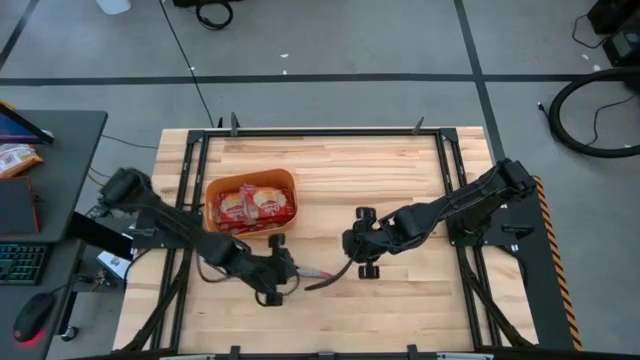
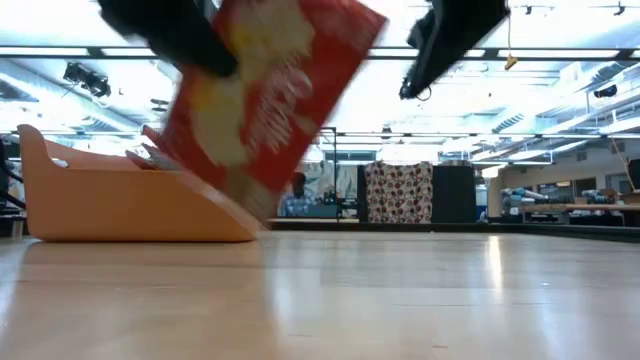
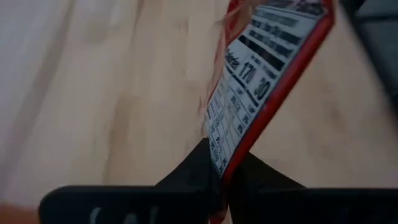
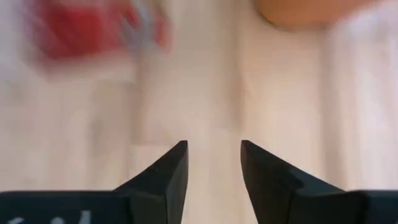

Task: Sort popcorn bags into baskets
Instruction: Put the red popcorn bag into the orange bin

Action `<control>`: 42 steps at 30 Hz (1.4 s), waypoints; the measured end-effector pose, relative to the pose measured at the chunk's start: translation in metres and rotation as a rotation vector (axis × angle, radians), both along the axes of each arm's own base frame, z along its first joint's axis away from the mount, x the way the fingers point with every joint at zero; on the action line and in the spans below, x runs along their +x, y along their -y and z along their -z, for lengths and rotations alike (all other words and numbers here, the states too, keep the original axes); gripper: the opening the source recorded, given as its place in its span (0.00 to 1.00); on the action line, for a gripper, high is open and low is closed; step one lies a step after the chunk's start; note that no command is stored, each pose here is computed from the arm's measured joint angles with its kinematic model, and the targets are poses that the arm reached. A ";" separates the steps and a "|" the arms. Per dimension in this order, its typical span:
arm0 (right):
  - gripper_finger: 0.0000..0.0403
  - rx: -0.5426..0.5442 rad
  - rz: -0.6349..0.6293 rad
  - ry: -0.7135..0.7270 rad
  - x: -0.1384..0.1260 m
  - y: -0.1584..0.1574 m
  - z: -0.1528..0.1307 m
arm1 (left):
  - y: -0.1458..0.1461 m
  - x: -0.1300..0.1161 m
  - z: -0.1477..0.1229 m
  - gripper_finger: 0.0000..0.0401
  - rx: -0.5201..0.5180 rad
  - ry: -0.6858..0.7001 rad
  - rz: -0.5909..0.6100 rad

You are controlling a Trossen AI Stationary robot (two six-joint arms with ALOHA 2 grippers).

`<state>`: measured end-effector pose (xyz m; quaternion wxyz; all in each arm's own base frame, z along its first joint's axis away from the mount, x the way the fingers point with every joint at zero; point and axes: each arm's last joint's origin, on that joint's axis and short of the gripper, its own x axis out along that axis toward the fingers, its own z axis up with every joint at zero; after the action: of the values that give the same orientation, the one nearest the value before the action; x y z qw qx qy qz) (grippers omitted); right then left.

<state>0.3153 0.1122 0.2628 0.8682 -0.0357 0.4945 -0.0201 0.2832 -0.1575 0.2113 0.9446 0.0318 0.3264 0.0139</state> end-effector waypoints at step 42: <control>0.38 0.001 -0.036 0.097 -0.005 0.002 0.065 | -0.233 -0.044 -0.077 0.08 -0.234 -0.722 -0.191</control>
<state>0.3107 0.1099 0.1979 0.8913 -0.0429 0.4513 -0.0059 0.2394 0.0757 0.2883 0.7608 -0.1036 0.6385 0.0522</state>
